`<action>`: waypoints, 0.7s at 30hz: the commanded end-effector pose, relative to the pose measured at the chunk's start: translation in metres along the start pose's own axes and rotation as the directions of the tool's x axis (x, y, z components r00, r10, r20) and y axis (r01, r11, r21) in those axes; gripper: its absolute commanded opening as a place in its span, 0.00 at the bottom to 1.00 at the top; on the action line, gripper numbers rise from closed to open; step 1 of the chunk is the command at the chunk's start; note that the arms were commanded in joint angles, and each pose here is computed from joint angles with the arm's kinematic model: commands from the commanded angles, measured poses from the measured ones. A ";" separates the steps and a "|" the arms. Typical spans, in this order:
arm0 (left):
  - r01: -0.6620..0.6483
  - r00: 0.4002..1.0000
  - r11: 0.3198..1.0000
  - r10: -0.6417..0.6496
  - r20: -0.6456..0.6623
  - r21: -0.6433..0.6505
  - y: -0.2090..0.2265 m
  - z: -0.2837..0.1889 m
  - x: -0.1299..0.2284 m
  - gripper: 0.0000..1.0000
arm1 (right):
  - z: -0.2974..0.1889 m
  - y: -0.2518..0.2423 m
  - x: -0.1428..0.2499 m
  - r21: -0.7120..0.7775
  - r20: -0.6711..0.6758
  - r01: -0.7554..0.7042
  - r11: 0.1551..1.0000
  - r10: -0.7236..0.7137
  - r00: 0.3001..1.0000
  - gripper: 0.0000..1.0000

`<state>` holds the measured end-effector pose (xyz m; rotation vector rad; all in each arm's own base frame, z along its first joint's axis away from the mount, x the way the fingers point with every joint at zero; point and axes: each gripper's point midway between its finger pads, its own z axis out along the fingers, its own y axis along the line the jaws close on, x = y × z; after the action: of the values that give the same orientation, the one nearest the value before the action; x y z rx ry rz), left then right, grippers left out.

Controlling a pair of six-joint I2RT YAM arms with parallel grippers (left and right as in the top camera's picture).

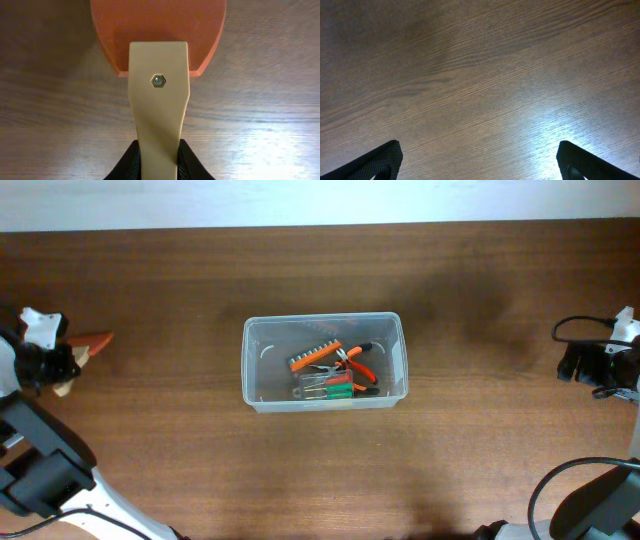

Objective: Pack container
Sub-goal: 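Lower the left gripper and grasp the scraper by its wooden handle, then lift the scraper and carry it over the container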

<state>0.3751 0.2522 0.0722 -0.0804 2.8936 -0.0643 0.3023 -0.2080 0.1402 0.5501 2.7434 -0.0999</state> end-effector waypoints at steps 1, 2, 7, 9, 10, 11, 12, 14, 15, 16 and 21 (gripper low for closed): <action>-0.036 0.998 0.999 0.036 0.054 0.003 -0.009 -0.014 -0.027 0.02 | -0.002 0.001 -0.001 -0.007 0.009 -0.012 1.000 0.012 1.000 0.99; -0.044 0.997 0.999 0.044 0.059 0.002 -0.012 -0.017 -0.031 0.02 | -0.002 0.001 -0.001 -0.007 0.009 -0.012 1.000 0.012 1.000 0.99; -0.105 0.989 0.993 0.098 0.115 0.061 -0.044 -0.034 -0.056 0.02 | -0.002 0.001 -0.001 -0.007 0.009 -0.012 1.000 0.012 1.000 0.98; -0.138 0.980 0.983 0.118 0.159 0.118 -0.065 -0.043 -0.069 0.02 | -0.002 0.001 -0.001 -0.007 0.008 -0.012 1.000 0.012 1.000 0.99; -0.159 0.974 0.975 0.129 0.185 0.156 -0.078 -0.049 -0.076 0.02 | -0.002 0.001 -0.001 -0.007 0.009 -0.012 1.000 0.012 1.000 0.99; -0.180 0.968 0.965 0.139 0.211 0.189 -0.091 -0.055 -0.083 0.02 | -0.002 0.001 -0.001 -0.007 0.009 -0.012 1.000 0.012 1.000 0.99; -0.202 0.960 0.955 0.150 0.234 0.216 -0.103 -0.061 -0.089 0.02 | -0.002 0.001 -0.001 -0.007 0.009 -0.012 1.000 0.012 1.000 0.99; -0.274 0.937 0.924 0.193 0.293 0.268 -0.139 -0.080 -0.106 0.02 | -0.002 0.001 -0.001 -0.007 0.009 -0.012 1.000 0.012 1.000 0.99; -0.299 0.928 0.915 0.212 0.306 0.273 -0.151 -0.085 -0.111 0.02 | -0.002 0.001 -0.001 -0.007 0.009 -0.012 1.000 0.012 1.000 0.99; -0.325 0.919 0.905 0.234 0.316 0.273 -0.163 -0.090 -0.115 0.02 | -0.002 0.001 -0.001 -0.007 0.009 -0.012 1.000 0.012 1.000 0.99; -0.459 0.863 0.847 0.351 0.365 0.270 -0.229 -0.116 -0.130 0.02 | -0.002 0.001 -0.001 -0.007 0.009 -0.012 1.000 0.012 1.000 0.99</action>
<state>0.4712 0.0860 0.1993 0.4129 2.5852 -0.3742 0.3023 -0.2080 0.1402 0.5501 2.7434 -0.0999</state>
